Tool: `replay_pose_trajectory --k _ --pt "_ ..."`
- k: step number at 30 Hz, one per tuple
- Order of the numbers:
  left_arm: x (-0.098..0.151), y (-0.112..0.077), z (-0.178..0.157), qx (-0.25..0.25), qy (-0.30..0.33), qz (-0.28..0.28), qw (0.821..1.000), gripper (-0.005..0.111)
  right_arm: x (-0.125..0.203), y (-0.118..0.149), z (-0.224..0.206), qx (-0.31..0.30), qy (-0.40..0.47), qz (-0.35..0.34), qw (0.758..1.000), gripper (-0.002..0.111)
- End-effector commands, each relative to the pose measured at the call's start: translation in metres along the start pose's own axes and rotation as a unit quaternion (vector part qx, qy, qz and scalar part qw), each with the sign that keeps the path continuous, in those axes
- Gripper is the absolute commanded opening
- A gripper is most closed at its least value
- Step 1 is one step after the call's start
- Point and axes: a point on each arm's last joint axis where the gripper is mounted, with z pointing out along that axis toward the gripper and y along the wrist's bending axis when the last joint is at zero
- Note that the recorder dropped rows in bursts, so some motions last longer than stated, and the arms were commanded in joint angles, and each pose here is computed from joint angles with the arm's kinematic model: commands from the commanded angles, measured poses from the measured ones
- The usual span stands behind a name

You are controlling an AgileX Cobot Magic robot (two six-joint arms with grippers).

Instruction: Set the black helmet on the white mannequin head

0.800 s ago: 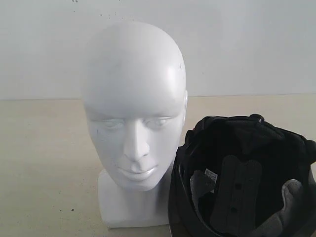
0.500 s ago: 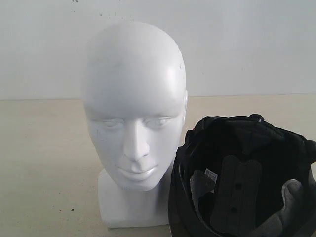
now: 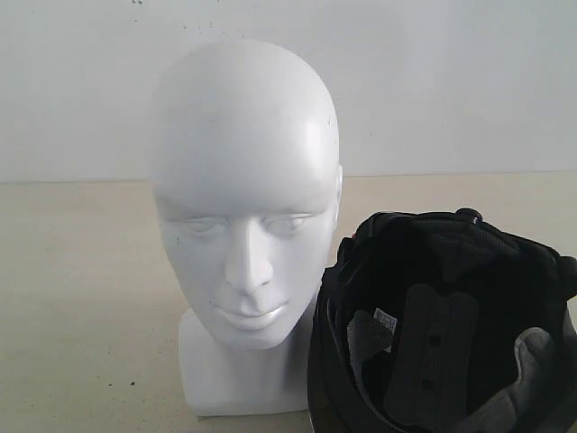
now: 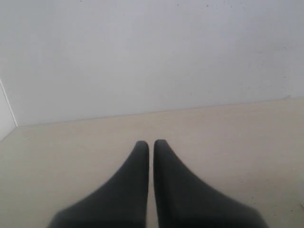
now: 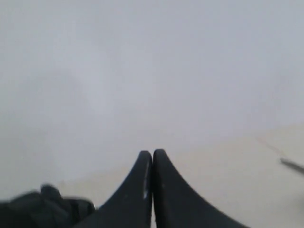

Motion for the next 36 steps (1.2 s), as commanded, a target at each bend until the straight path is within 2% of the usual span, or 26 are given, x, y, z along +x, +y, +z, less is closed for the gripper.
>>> replay_pose_trajectory --k 1,3,4,6,7,9,10,13,14,15,16,17,18,20,21,23,24,26,27,31,33,36 --pt "0.001 0.0 0.0 0.002 -0.001 -0.002 1.0 0.004 -0.031 0.007 -0.006 -0.036 -0.171 -0.007 0.984 0.0" --pt "0.001 0.0 0.0 0.002 -0.001 -0.002 1.0 0.004 -0.044 0.008 -0.012 -0.048 -0.249 0.013 0.967 0.0" --pt "0.001 0.0 0.0 0.002 -0.001 -0.002 1.0 0.004 -0.05 0.007 -0.015 -0.057 -0.281 0.061 0.956 0.0" --pt "0.001 0.0 0.0 0.002 -0.001 -0.002 1.0 0.004 -0.063 0.01 -0.016 -0.077 -0.279 0.119 0.95 0.0" --pt "0.001 0.0 0.0 0.002 -0.001 -0.002 1.0 0.004 -0.071 0.013 -0.014 -0.075 -0.249 0.095 0.961 0.0" --pt "0.001 0.0 0.0 0.002 -0.001 -0.002 1.0 0.004 -0.084 0.02 -0.013 -0.062 -0.18 -0.009 0.982 0.0" --pt "0.001 0.0 0.0 0.002 -0.001 -0.002 1.0 0.004 -0.092 0.02 -0.012 -0.047 -0.138 -0.037 0.989 0.0" --pt "0.001 0.0 0.0 0.002 -0.001 -0.002 1.0 0.004 -0.111 0.016 0.0 -0.004 -0.002 -0.024 1.0 0.0" --pt "0.001 0.0 0.0 0.002 -0.001 -0.002 1.0 0.004 -0.111 0.016 0.007 0.002 0.06 0.0 0.998 0.0" --pt "0.001 0.0 0.0 0.002 -0.001 -0.002 1.0 0.004 -0.109 0.017 0.012 0.005 0.116 0.021 0.993 0.0" --pt "0.001 0.0 0.0 0.002 -0.001 -0.002 1.0 0.004 -0.101 0.028 0.02 -0.025 0.254 0.065 0.965 0.0" --pt "0.001 0.0 0.0 0.002 -0.001 -0.002 1.0 0.004 -0.097 0.036 0.021 -0.056 0.311 0.073 0.946 0.0" --pt "0.001 0.0 0.0 0.002 -0.001 -0.002 1.0 0.004 -0.088 0.051 0.026 -0.121 0.403 0.063 0.905 0.0" --pt "0.001 0.0 0.0 0.002 -0.001 -0.002 1.0 0.004 -0.079 0.064 0.036 -0.158 0.447 0.08 0.877 0.0" --pt "0.001 0.0 0.0 0.002 -0.001 -0.002 1.0 0.004 -0.077 0.065 0.039 -0.156 0.453 0.085 0.874 0.0" --pt "0.001 0.0 0.0 0.002 -0.001 -0.002 1.0 0.004 -0.071 0.065 0.048 -0.137 0.468 0.079 0.869 0.0" --pt "0.001 0.0 0.0 0.002 -0.001 -0.002 1.0 0.004 -0.064 0.062 0.056 -0.103 0.484 0.068 0.866 0.003" --pt "0.001 0.0 0.0 0.002 -0.001 -0.002 1.0 0.004 -0.056 0.06 0.064 -0.083 0.502 0.043 0.86 0.018" --pt "0.001 0.0 0.0 0.002 -0.001 -0.002 1.0 0.004 -0.053 0.06 0.068 -0.073 0.511 0.048 0.855 0.03" --pt "0.001 0.0 0.0 0.002 -0.001 -0.002 1.0 0.004 -0.041 0.063 0.081 -0.053 0.531 0.064 0.844 0.089" --pt "0.001 0.0 0.0 0.002 -0.001 -0.002 1.0 0.004 -0.035 0.064 0.087 -0.047 0.542 0.063 0.837 0.102" --pt "0.001 0.0 0.0 0.002 -0.001 -0.002 1.0 0.004 -0.023 0.066 0.096 -0.035 0.567 0.063 0.821 0.104"
